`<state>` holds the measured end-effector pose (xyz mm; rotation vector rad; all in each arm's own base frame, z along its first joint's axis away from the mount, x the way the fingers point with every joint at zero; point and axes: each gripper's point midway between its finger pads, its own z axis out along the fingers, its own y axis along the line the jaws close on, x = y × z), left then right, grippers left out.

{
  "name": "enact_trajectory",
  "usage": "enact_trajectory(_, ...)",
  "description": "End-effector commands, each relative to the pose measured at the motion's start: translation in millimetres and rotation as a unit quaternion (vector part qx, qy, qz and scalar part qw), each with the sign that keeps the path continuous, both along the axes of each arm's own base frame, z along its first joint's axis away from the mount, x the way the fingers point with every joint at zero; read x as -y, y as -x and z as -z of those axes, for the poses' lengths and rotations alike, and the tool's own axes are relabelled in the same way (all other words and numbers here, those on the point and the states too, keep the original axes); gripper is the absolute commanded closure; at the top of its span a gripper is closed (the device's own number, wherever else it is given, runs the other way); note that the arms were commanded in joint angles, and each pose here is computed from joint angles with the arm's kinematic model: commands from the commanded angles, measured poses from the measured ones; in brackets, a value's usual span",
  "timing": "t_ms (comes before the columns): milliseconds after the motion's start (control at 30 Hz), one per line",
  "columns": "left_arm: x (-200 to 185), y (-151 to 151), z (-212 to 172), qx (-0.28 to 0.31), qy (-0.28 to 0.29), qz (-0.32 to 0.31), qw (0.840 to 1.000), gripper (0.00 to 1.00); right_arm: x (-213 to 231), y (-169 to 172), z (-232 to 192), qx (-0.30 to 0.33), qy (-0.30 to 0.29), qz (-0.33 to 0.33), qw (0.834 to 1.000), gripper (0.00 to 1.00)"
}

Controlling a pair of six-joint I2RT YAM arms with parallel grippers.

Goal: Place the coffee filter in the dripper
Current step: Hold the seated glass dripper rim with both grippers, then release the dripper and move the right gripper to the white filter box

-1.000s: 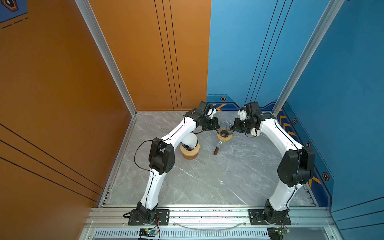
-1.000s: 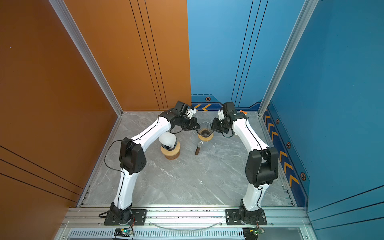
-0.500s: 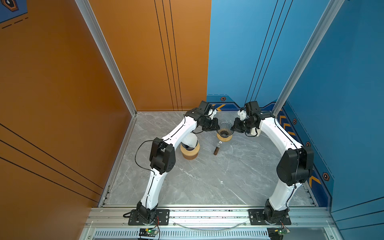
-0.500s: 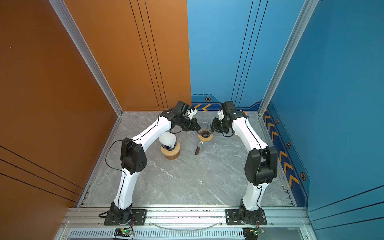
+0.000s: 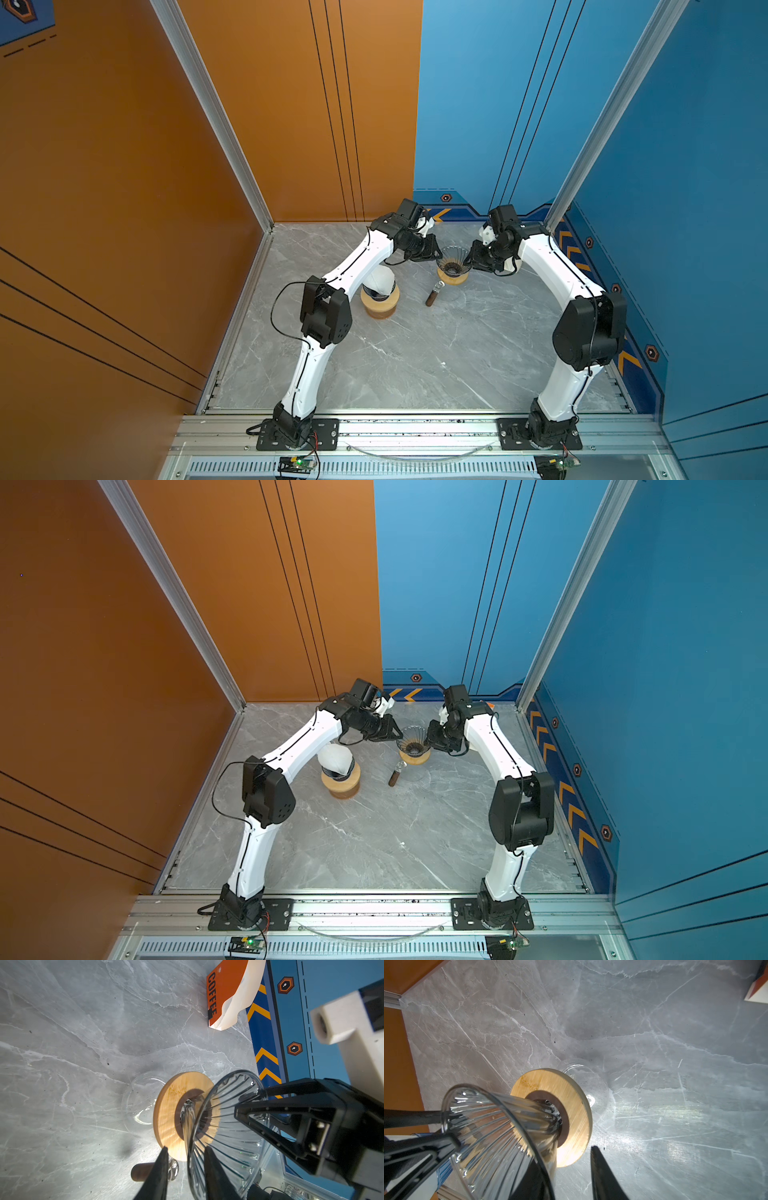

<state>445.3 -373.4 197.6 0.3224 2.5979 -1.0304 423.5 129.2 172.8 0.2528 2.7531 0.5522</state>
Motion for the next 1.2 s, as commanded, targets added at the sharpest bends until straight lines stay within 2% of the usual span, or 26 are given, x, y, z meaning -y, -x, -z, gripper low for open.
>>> enact_trajectory(0,-1.6,0.8,-9.0,0.004,0.005,0.008,1.0,0.66,4.8,0.9,-3.6,-0.003,0.016,0.002,1.0,0.63)
enact_trajectory(167,-1.2,1.2,-18.3,0.012,0.009,0.007,1.0,0.65,7.3,-0.3,-16.6,0.017,0.026,0.002,1.0,0.55)
enact_trajectory(467,-2.0,2.5,-41.5,0.044,0.011,0.006,0.999,0.59,18.5,-0.9,-42.7,0.062,0.056,0.002,0.996,0.51)
enact_trajectory(733,-6.8,6.4,-75.4,0.1,0.007,0.01,0.995,0.48,44.4,2.2,-65.7,0.105,0.104,0.003,0.989,0.51)
enact_trajectory(933,-10.7,13.5,-99.6,0.136,0.005,0.013,0.991,0.32,79.6,-2.1,-72.8,0.122,0.15,0.019,0.981,0.51)
enact_trajectory(1167,-14.8,28.0,-109.4,0.184,-0.029,0.031,0.982,0.29,119.9,-15.7,-59.2,0.151,0.207,0.032,0.966,0.51)
